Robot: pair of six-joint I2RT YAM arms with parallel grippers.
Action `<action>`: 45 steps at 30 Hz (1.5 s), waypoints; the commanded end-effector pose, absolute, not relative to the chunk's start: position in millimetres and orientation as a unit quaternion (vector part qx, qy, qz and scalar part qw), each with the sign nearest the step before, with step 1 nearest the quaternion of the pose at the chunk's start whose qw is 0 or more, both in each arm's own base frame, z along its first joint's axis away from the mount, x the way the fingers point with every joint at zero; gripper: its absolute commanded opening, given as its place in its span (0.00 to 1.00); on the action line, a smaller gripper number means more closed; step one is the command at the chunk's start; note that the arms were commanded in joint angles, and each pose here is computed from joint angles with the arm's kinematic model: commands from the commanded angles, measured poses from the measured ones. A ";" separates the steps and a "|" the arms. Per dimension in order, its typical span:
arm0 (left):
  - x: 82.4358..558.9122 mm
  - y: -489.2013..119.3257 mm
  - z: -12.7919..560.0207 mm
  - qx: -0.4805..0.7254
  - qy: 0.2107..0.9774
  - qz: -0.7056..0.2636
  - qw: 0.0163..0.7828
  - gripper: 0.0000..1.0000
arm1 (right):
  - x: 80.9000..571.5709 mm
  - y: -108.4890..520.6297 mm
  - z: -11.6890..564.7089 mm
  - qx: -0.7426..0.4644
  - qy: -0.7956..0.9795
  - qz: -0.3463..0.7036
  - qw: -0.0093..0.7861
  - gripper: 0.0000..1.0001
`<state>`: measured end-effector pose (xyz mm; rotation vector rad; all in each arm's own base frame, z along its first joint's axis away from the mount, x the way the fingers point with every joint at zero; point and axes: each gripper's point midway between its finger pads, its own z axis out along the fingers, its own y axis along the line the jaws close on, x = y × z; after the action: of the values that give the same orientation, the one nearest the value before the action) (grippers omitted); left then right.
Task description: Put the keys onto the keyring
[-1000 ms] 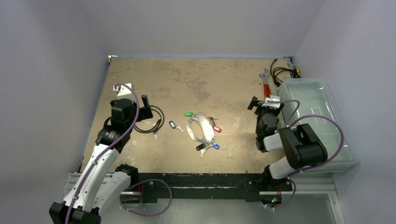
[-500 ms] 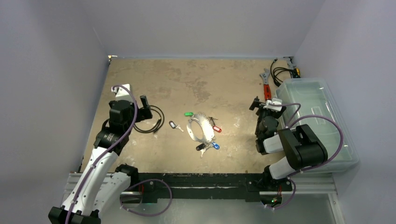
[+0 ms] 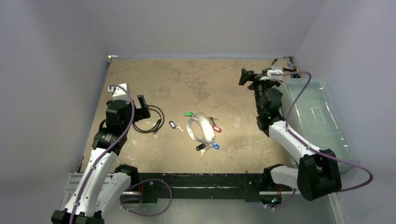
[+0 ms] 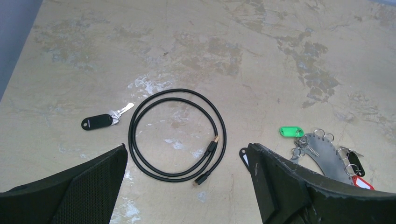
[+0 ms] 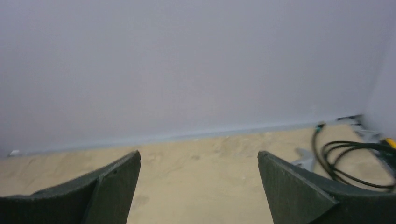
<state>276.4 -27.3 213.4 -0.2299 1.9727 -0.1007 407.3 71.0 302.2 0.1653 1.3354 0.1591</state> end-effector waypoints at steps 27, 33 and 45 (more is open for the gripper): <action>274.9 -49.3 247.1 -0.052 0.806 -0.109 0.580 0.89 | 366.5 297.5 101.1 -0.357 0.808 0.351 0.312 0.59; 274.4 -51.1 247.8 -0.048 0.805 -0.113 0.581 0.88 | 367.9 301.7 78.4 -0.356 0.820 0.345 0.287 0.57; 274.4 -52.9 247.0 -0.045 0.805 -0.117 0.579 0.88 | 374.1 310.2 56.0 -0.339 0.829 0.356 0.267 0.50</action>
<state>269.8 -51.4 225.2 -0.1275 1.9523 -0.2595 367.3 296.6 39.8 -0.9068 2.2927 0.9147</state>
